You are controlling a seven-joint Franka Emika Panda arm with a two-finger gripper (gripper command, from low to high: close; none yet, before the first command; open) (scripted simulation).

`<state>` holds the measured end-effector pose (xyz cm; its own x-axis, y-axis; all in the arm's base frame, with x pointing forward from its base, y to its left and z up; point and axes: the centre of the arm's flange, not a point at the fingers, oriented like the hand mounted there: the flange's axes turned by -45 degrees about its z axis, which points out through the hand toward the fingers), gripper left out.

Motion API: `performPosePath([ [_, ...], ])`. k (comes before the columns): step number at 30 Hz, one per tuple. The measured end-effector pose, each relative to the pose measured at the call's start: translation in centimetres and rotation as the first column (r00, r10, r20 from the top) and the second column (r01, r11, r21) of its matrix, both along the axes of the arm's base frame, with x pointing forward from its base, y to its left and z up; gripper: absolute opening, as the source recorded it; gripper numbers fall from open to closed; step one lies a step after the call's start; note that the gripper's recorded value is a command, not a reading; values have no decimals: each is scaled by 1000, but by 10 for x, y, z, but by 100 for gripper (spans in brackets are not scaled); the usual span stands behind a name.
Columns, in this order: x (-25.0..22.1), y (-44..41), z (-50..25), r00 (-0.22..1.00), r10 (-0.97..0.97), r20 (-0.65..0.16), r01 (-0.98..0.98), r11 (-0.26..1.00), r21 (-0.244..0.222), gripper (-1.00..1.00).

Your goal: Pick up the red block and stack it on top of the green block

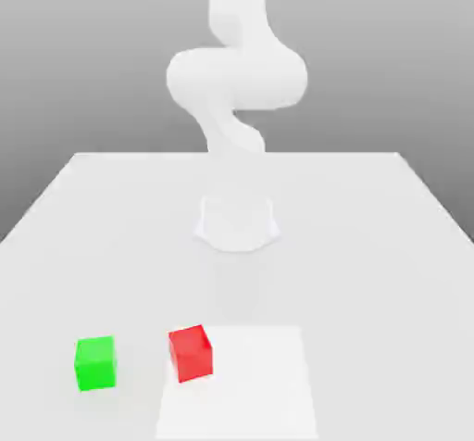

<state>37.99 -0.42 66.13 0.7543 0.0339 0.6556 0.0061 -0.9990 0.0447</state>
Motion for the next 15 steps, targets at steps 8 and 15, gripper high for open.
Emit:
performPosePath([
  [8,65,-30,-194,948,73,-310,-112,988,-109,0],
  [15,48,-55,-354,825,169,-540,-242,968,-67,0],
])
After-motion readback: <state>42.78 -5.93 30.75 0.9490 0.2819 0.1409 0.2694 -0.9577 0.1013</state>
